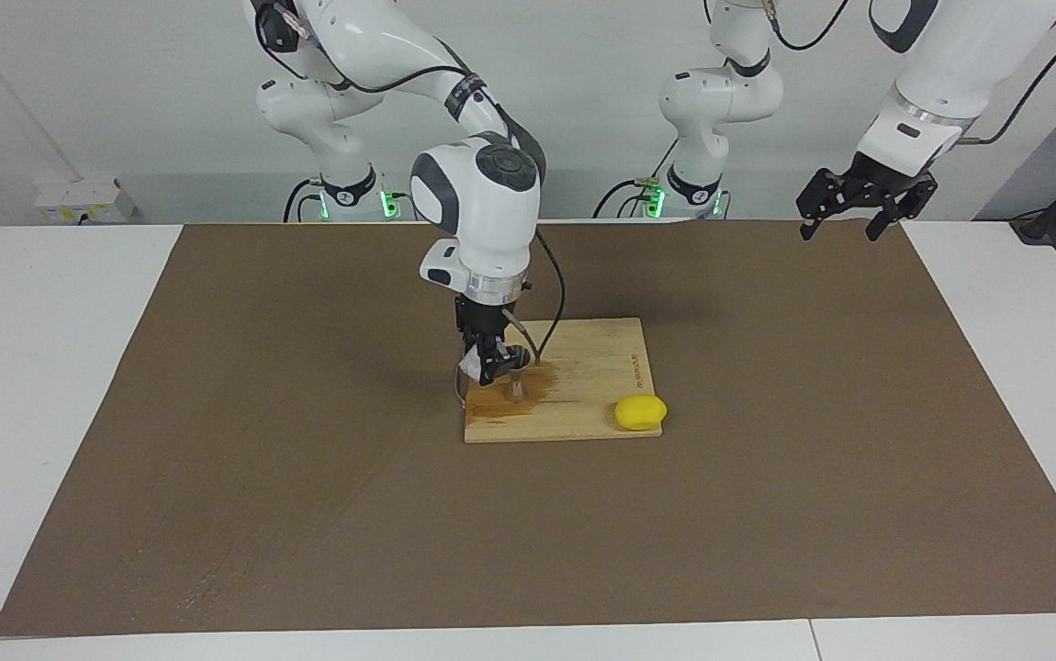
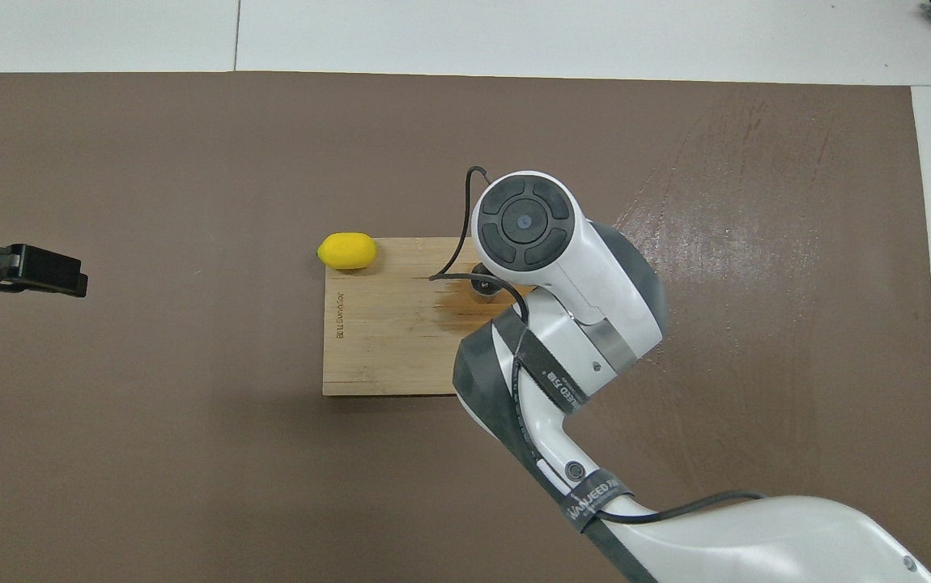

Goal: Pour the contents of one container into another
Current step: 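Tilt the glass with the right gripper to pour into the dark cup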

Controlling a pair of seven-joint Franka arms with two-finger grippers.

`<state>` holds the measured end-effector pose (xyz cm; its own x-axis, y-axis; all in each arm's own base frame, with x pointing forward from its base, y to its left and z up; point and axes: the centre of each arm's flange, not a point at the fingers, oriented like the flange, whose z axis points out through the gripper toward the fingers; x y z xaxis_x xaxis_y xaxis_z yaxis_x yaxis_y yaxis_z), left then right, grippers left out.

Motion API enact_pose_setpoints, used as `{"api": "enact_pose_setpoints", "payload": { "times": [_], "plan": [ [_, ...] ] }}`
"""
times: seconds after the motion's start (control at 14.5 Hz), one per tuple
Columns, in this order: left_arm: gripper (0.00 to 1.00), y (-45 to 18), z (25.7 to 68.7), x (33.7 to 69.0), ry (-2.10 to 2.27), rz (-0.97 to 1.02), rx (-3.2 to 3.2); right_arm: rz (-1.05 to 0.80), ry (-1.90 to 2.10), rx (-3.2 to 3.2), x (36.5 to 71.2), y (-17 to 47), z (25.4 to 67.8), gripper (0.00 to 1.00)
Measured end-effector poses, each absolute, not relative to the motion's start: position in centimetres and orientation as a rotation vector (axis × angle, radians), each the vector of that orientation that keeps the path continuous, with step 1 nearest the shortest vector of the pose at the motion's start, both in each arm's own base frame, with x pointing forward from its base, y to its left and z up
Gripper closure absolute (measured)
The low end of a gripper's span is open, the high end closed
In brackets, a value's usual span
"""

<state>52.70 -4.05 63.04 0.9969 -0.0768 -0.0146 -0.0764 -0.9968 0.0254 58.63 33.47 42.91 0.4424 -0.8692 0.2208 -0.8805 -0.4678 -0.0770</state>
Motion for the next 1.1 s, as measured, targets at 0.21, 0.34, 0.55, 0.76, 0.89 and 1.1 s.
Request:
{"api": "enact_pose_setpoints", "payload": {
  "times": [0.21,0.34,0.55,0.76,0.89,1.1],
  "plan": [
    [0.0,-4.0,63.0,52.7,-0.119,-0.024,3.114,0.397,-1.527,2.645,58.3,34.2,43.0,0.49],
    [0.0,-4.0,63.0,52.7,-0.119,-0.025,3.114,0.398,-1.482,2.666,58.1,34.4,43.0,0.49],
    [0.0,-4.0,63.0,52.7,-0.119,-0.025,3.114,0.415,-1.409,2.687,58.1,34.5,43.0,0.49],
    [0.0,-4.0,63.0,52.7,-0.119,-0.025,3.114,0.438,-1.365,2.698,57.7,35.2,43.0,0.49],
    [0.0,-4.0,63.0,52.7,-0.119,-0.025,3.114,0.44,-1.359,2.7,57.6,35.3,43.0,0.49],
    [0.0,-4.0,63.0,52.7,-0.119,-0.025,3.114,0.468,-1.325,2.702,57.4,35.7,43.0,0.49]
  ]
}}
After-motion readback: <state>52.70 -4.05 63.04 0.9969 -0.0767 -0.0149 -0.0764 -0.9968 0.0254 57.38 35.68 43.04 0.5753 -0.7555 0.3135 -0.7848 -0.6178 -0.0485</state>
